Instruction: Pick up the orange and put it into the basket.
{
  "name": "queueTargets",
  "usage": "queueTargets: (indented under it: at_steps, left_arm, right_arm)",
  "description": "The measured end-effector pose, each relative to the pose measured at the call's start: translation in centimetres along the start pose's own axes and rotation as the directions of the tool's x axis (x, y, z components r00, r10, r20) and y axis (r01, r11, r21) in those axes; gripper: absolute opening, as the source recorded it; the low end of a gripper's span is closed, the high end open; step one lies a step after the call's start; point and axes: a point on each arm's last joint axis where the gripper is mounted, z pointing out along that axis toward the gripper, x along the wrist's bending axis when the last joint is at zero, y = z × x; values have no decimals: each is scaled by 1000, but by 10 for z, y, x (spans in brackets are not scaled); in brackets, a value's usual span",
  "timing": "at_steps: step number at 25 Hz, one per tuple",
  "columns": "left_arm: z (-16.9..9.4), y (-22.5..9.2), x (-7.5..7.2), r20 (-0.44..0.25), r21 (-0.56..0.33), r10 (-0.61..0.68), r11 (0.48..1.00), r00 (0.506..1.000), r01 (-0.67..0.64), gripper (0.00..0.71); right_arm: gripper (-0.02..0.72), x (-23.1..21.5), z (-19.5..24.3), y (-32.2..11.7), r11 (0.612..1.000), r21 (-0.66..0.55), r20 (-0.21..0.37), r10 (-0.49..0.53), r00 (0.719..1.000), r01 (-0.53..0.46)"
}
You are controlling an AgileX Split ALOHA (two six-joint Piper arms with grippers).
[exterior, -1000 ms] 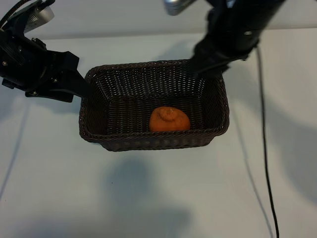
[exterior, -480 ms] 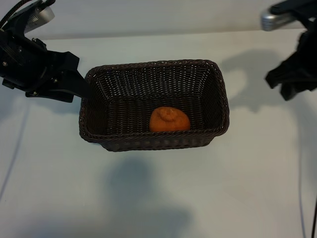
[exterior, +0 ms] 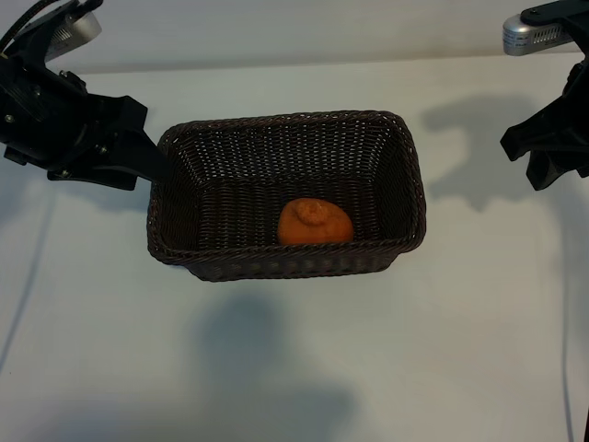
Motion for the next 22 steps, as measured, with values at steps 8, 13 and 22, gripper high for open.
queueTargets:
  at_steps: [8,13,22]
  left_arm:
    - [0,0,0,0,0,0,1000,1000,0,491]
    - [0,0,0,0,0,-2,1000,1000,2,491]
    - [0,0,0,-1,-5,-2,1000,1000,2,491]
  right_arm:
    - [459,1,-18,-7,999,-54,1,2,1000,-2]
    - [459,2,-31,-13,995,-97,3,0,1000,0]
    - [458,2,-34,-14,994,-106,3,0,1000,1]
